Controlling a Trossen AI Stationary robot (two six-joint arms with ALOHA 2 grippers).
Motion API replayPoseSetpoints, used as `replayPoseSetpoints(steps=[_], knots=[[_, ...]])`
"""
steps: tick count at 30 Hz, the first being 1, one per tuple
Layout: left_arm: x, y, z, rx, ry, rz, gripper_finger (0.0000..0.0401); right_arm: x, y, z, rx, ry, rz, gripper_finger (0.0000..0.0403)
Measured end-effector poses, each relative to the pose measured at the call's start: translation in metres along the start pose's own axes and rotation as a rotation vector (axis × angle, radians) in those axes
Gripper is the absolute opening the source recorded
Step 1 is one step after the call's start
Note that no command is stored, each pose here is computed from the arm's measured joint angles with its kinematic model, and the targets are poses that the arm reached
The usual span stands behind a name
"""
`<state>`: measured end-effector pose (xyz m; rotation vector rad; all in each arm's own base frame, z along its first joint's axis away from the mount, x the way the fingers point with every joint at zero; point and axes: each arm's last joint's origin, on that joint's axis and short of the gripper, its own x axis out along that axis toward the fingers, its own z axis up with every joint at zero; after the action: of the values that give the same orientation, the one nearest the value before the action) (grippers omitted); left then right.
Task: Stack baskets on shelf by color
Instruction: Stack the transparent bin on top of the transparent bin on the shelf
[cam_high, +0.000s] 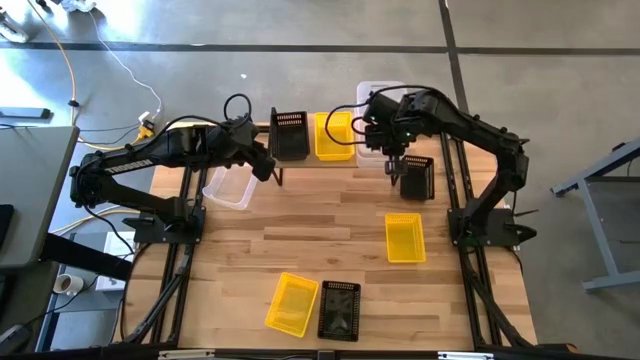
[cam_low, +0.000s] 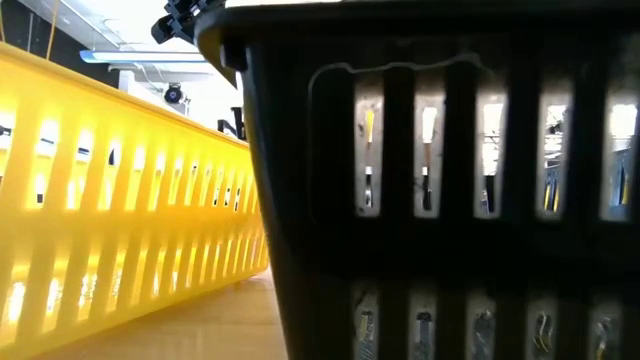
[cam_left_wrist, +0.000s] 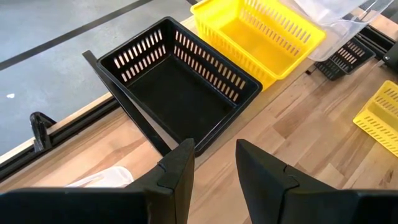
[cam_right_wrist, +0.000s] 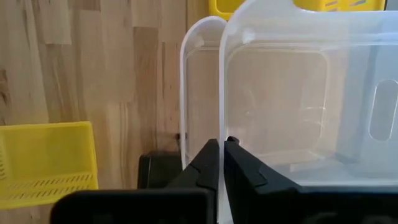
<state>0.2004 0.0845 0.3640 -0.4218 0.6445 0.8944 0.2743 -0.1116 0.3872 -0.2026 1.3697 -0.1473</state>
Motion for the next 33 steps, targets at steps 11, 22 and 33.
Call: replayPoseSetpoints(steps=[11,22,33], knots=[[0.000,0.000,0.000,0.000,-0.001,0.002,0.0108,-0.027,-0.002,-0.001,0.041,-0.095,0.036,0.0001],[0.000,0.000,0.000,0.033,-0.001,0.001,0.0108,-0.020,-0.001,0.005,0.055,-0.082,0.071,0.0000],[0.000,0.000,0.000,0.038,-0.001,0.002,0.0108,-0.018,-0.005,0.004,0.064,-0.040,-0.020,0.0001]])
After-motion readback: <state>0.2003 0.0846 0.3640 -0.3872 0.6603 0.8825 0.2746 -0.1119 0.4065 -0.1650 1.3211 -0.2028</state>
